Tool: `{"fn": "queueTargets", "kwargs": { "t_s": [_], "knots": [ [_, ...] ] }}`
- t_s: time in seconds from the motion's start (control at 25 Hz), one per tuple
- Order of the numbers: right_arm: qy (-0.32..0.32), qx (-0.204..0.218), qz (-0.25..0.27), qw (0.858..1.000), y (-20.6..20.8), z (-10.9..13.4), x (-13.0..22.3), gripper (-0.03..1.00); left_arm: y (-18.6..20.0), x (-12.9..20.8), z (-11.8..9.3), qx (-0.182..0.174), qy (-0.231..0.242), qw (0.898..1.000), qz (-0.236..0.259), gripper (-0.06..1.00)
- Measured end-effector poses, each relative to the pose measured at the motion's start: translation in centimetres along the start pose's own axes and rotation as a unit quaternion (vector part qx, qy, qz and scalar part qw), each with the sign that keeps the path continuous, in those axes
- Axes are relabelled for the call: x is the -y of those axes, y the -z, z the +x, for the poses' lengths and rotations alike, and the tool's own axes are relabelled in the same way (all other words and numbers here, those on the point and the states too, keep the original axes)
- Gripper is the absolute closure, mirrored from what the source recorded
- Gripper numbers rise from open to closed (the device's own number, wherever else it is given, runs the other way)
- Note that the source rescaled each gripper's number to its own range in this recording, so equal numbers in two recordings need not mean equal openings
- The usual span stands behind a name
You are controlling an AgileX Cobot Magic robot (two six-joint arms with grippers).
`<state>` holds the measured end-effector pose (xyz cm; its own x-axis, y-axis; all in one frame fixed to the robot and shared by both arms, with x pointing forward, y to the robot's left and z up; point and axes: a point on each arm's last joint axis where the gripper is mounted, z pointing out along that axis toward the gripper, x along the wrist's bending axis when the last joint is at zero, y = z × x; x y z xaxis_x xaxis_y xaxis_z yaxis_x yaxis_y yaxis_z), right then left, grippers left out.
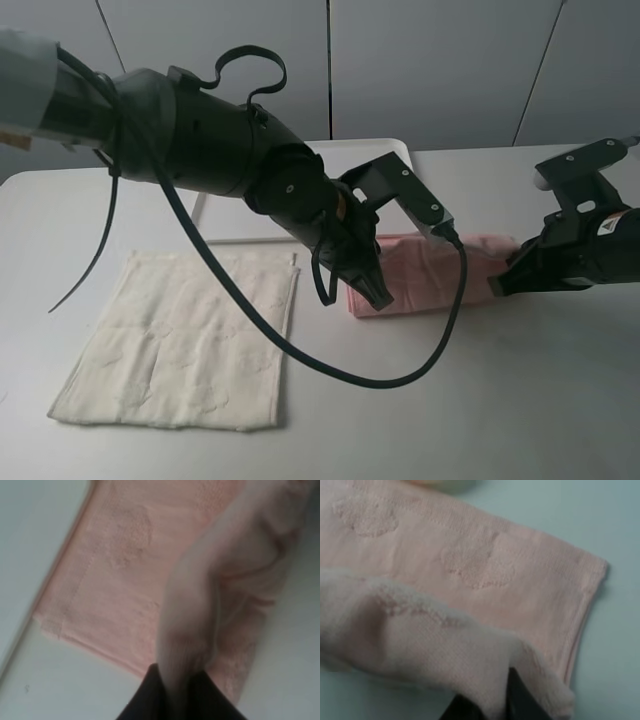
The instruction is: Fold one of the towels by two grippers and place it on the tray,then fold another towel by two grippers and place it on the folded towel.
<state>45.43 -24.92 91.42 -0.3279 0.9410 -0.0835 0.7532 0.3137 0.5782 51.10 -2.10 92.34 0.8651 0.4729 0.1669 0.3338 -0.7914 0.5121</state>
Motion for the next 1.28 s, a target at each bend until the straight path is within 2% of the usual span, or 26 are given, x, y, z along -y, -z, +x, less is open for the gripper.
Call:
{"fn": "queueTargets", "kwargs": {
  "t_s": [0.08, 0.16, 0.2, 0.28, 0.36, 0.44, 0.52, 0.68, 0.84, 1.04, 1.12, 1.28],
  "knots": [
    [-0.013, 0.007, -0.015, 1.000, -0.3, -0.1, -0.2, 0.94, 0.0, -0.1, 0.3, -0.004, 0.004, 1.000, -0.007, 0.74],
    [-0.027, 0.016, -0.033, 0.999, -0.4, -0.3, -0.5, 0.83, 0.0, -0.1, 0.7, -0.010, 0.016, 1.000, -0.015, 0.58],
    [-0.031, 0.021, -0.043, 0.998, -0.4, -0.4, -0.7, 0.74, 0.0, -0.2, 0.9, -0.013, 0.020, 1.000, -0.019, 0.47],
    [-0.037, 0.029, -0.058, 0.997, -0.4, -0.6, -1.0, 0.49, 0.0, -0.2, 1.4, -0.022, 0.036, 0.999, -0.026, 0.24],
    [-0.049, 0.035, -0.065, 0.996, -0.4, -0.7, -1.1, 0.26, 0.0, -0.2, 1.7, -0.029, 0.045, 0.998, -0.029, 0.09],
    [-0.068, 0.042, -0.069, 0.994, -0.3, -0.8, -1.2, 0.10, 0.0, -0.2, 2.0, -0.035, 0.051, 0.998, -0.030, 0.02],
    [-0.088, 0.050, -0.074, 0.992, -0.3, -1.0, -1.2, 0.03, 0.0, -0.1, 2.2, -0.037, 0.052, 0.997, -0.030, -0.01],
    [-0.114, 0.056, -0.072, 0.989, -0.3, -1.2, -1.2, -0.01, 0.0, -0.1, 2.2, -0.038, 0.055, 0.997, -0.030, -0.02],
    [-0.141, 0.038, -0.046, 0.988, -0.4, -0.9, -1.4, -0.01, 0.0, 0.4, 2.7, -0.034, 0.127, 0.991, -0.012, -0.02],
    [-0.145, 0.008, -0.049, 0.988, -0.1, -0.8, -4.0, -0.02, 0.7, 0.2, 4.3, -0.036, 0.195, 0.980, 0.028, -0.03],
    [-0.152, -0.009, -0.040, 0.988, 0.0, -1.1, -4.9, -0.02, 1.2, -0.3, 5.0, -0.035, 0.214, 0.976, 0.032, -0.03],
    [-0.182, -0.032, -0.009, 0.983, 0.7, -3.2, -6.0, -0.03, 1.2, -1.1, 5.9, -0.035, 0.233, 0.971, 0.050, -0.03]
  ]
}}
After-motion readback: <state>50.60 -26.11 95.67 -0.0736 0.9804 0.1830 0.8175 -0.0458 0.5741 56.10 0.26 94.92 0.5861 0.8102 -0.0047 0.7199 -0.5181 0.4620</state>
